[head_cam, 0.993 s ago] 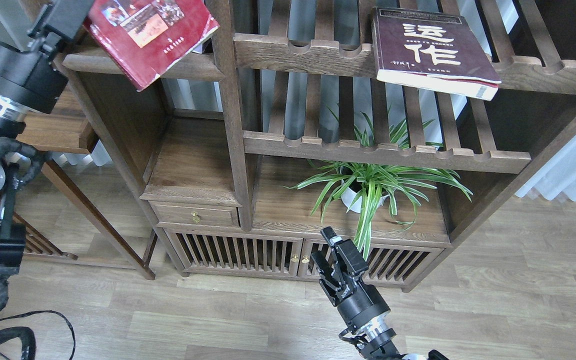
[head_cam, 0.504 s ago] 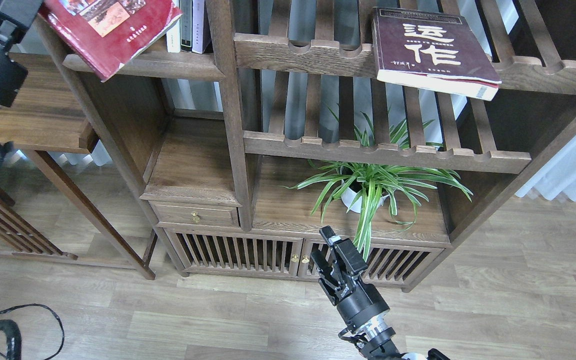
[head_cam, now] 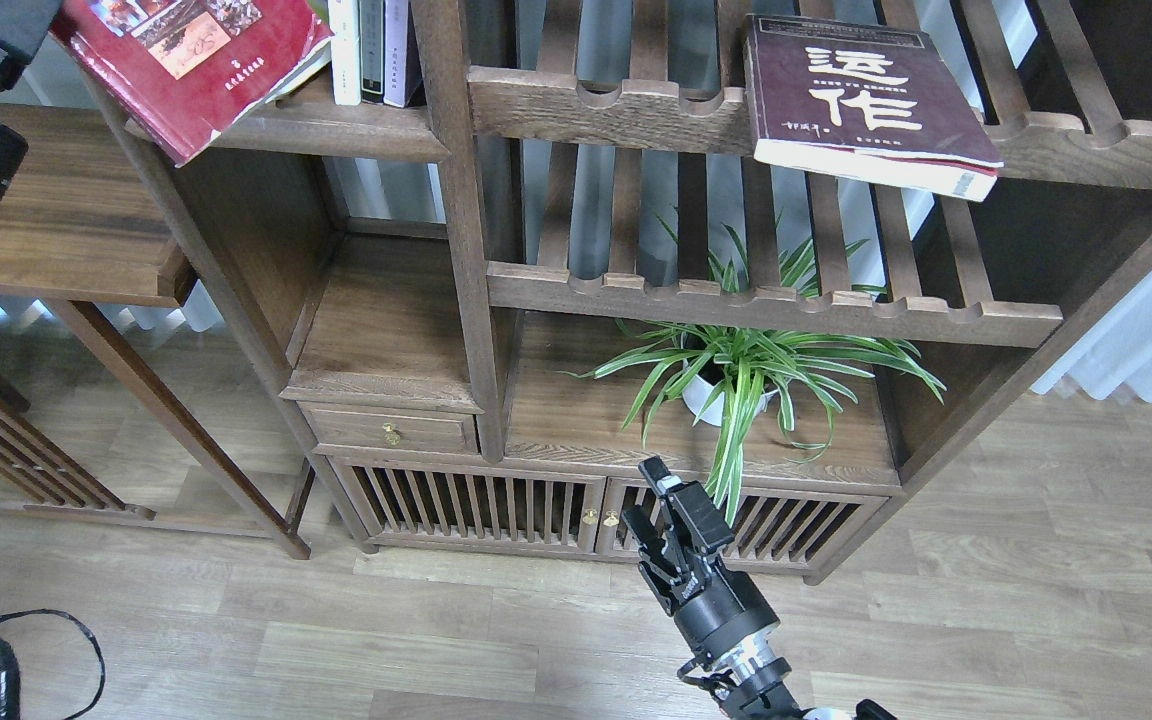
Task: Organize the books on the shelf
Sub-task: 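Insert the red book onto the top shelf with the left gripper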
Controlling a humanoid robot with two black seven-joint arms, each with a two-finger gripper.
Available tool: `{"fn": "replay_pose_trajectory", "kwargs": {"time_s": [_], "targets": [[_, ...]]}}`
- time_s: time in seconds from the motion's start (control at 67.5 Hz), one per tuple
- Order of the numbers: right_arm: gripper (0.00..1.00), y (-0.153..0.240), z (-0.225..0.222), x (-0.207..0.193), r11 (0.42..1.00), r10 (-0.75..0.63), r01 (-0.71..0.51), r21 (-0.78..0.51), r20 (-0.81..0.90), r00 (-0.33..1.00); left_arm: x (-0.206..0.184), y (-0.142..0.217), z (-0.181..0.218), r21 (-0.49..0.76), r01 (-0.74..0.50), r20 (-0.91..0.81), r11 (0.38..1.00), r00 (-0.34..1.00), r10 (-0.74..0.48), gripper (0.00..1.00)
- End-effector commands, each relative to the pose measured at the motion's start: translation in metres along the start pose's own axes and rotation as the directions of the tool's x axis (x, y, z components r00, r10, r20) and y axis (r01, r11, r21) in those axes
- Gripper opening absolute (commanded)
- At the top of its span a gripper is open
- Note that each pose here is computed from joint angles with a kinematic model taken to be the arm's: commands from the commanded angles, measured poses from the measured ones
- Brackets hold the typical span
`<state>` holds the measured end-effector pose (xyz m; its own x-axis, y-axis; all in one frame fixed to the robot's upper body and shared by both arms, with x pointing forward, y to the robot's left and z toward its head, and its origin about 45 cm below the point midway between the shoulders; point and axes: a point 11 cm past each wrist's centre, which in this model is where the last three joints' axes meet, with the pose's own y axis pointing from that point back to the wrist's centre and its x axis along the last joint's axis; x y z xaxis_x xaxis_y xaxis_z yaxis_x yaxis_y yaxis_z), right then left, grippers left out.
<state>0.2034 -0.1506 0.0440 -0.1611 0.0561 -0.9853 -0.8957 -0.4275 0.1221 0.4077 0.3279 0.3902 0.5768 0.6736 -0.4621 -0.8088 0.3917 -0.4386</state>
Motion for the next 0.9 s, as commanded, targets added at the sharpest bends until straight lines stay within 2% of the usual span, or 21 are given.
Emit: {"fn": "replay_pose_trajectory", "kwargs": {"time_s": [0.0,0.489,0.593,0.607,0.652,0.696,0.756,0.889], "targets": [[0.94,0.001,0.000,0.001,1.000,0.002,-0.002,0.003,0.000,1.000,-0.005,-0.005,-0.001,-0.026,0.020,-0.038,0.999,0.999,-0.021,0.06],[0.95,0.000,-0.003,0.000,1.000,-0.001,0.001,0.011,0.000,1.000,-0.014,-0.012,0.009,-0.081,0.063,-0.109,0.995,0.992,-0.071,0.04],[0.96,0.001,-0.003,0.001,1.000,0.004,-0.004,0.011,-0.001,1.000,-0.008,-0.007,0.022,-0.046,0.051,-0.058,0.998,0.997,-0.054,0.07],[0.96,0.001,-0.003,0.003,1.000,0.009,-0.009,0.009,-0.002,1.000,-0.004,-0.003,0.028,-0.020,0.040,-0.030,0.999,0.999,-0.040,0.11],[0.96,0.002,-0.003,0.003,1.000,0.011,-0.011,0.008,-0.002,1.000,0.000,0.000,0.034,0.000,0.029,-0.010,1.000,1.000,-0.029,0.14],[0.96,0.002,-0.003,0.003,1.000,0.011,-0.011,0.008,-0.002,1.000,0.003,0.003,0.039,0.020,0.016,0.005,1.000,1.000,-0.017,0.13],[0.96,0.002,-0.002,0.004,1.000,0.011,-0.011,0.007,-0.002,1.000,0.011,0.009,0.046,0.035,-0.008,0.015,0.999,1.000,0.007,0.04],[0.96,0.002,-0.003,0.003,1.000,0.010,-0.010,0.010,-0.002,1.000,0.023,0.017,0.057,0.041,-0.049,0.028,0.998,0.998,0.048,0.02]]}}
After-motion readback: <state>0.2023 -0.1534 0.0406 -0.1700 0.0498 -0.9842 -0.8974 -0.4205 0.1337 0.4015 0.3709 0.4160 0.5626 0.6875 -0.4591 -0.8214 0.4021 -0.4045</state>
